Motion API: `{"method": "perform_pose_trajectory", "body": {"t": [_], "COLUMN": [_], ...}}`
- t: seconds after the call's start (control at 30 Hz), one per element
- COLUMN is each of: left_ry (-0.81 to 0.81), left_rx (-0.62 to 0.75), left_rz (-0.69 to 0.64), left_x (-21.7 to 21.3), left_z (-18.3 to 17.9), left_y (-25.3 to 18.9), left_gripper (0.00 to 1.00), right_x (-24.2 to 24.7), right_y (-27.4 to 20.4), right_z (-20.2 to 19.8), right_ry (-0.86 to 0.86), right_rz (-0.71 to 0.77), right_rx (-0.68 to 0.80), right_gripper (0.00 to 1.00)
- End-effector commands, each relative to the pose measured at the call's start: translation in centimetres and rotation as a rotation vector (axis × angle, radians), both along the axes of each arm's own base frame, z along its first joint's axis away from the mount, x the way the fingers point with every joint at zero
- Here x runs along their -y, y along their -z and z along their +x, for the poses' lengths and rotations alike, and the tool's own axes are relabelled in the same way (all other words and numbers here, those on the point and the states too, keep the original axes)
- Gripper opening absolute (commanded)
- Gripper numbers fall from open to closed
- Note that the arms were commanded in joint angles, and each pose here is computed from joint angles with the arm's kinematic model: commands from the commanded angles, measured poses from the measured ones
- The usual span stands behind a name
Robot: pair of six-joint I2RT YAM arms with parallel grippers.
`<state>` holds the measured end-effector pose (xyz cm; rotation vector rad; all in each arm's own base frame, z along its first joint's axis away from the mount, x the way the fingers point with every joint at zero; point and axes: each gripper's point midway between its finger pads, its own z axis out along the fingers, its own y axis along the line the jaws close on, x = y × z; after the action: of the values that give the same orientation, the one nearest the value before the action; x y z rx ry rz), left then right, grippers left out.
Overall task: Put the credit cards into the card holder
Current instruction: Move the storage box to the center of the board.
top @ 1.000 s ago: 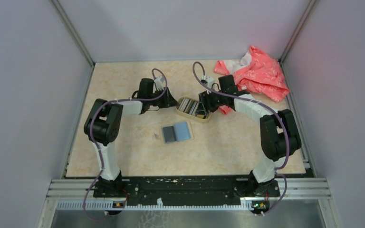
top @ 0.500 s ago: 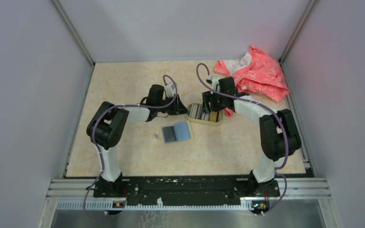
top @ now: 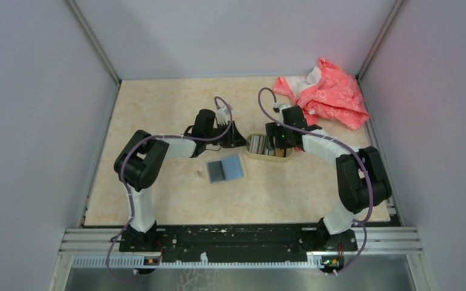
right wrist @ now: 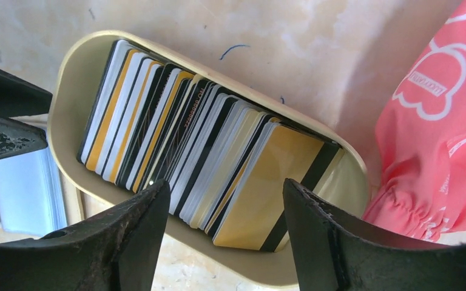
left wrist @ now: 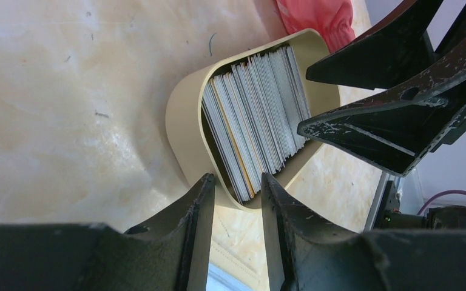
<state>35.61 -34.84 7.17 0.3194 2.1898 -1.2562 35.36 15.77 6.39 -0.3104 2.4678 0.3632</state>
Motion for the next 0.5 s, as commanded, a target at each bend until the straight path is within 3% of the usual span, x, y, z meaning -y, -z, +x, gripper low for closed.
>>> {"method": "perform_pose_trajectory", "body": {"t": [0.0,0.27,0.47], "left_ry": [0.044,0.073,0.089], "left_rx": [0.059,0.057,0.065], "left_rz": [-0.072,-0.093,-0.096], "left_x": [1.9,2.6,3.4], "left_z": [0.9,-0.2,-0.9], "left_y": [-1.7,-1.3,-1.6], "left_gripper": [0.4,0.4,0.4], "right_x": [0.7,1.0,1.1], "right_y": [-1.4,-0.7,0.2], "right_z": [1.9,1.6,0.9], "right_ry": [0.093,0.137,0.15], "right_rz": [-0.002,-0.007,0.022], "right_rx": [0.069,0.029,-0.011], "right_gripper": [0.69,0.85,0.85]}}
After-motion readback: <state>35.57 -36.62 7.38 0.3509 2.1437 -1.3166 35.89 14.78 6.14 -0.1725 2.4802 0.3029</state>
